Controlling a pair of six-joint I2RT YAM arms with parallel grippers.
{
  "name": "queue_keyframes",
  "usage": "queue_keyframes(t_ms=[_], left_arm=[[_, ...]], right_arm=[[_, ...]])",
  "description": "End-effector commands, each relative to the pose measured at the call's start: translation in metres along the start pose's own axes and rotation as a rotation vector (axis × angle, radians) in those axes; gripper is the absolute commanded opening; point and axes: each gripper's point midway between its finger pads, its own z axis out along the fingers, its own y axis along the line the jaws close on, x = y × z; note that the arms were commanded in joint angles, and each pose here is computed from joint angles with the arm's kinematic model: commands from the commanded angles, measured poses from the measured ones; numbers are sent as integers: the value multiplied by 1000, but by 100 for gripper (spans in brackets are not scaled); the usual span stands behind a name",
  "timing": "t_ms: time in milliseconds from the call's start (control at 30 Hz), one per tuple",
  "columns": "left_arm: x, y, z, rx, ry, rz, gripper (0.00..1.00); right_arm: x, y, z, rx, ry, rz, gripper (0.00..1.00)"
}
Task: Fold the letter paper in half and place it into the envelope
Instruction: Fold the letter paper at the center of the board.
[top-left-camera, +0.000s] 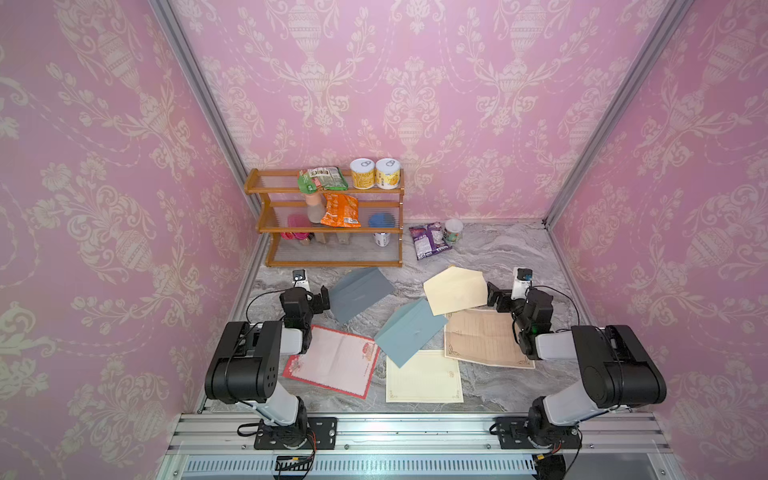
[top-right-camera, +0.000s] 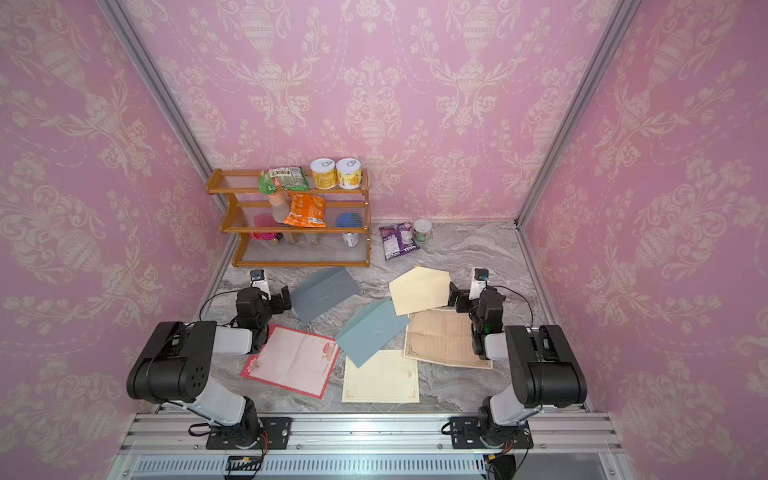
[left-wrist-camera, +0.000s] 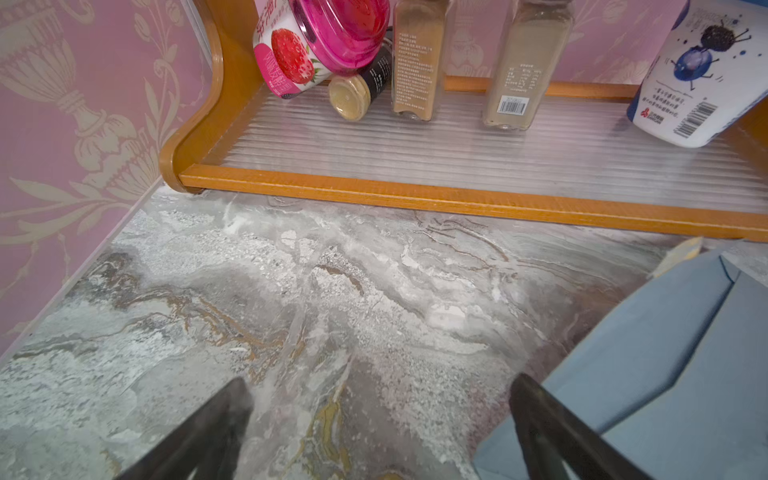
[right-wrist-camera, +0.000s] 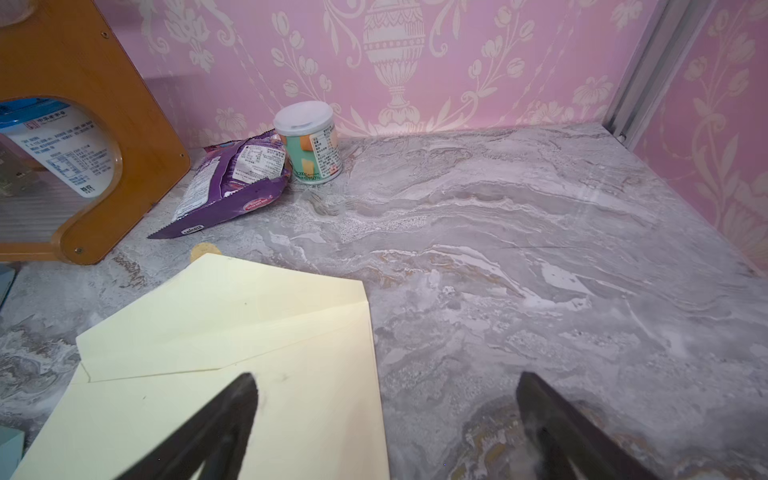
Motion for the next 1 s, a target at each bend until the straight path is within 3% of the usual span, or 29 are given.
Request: queue_keyframes(t_ms=[0,167,733,900,967], left_arm=[[-3,-1,1,12,-4,18,99],[-3,-1,0,13,-3,18,99],[-8,-3,1,20,-3,21,99],[-32,-11,8,35,185,41,99],[-47,-24,4,61,206,76,99]], right_arm=[[0,0,2,5,6,-10,100],[1,7,4,-32,18,-24,100],[-9,-2,-8,38,-21,-20,100],[-25,3,-32,63,-55,-30,100],[-31,1,-42,96,-31,13,100]])
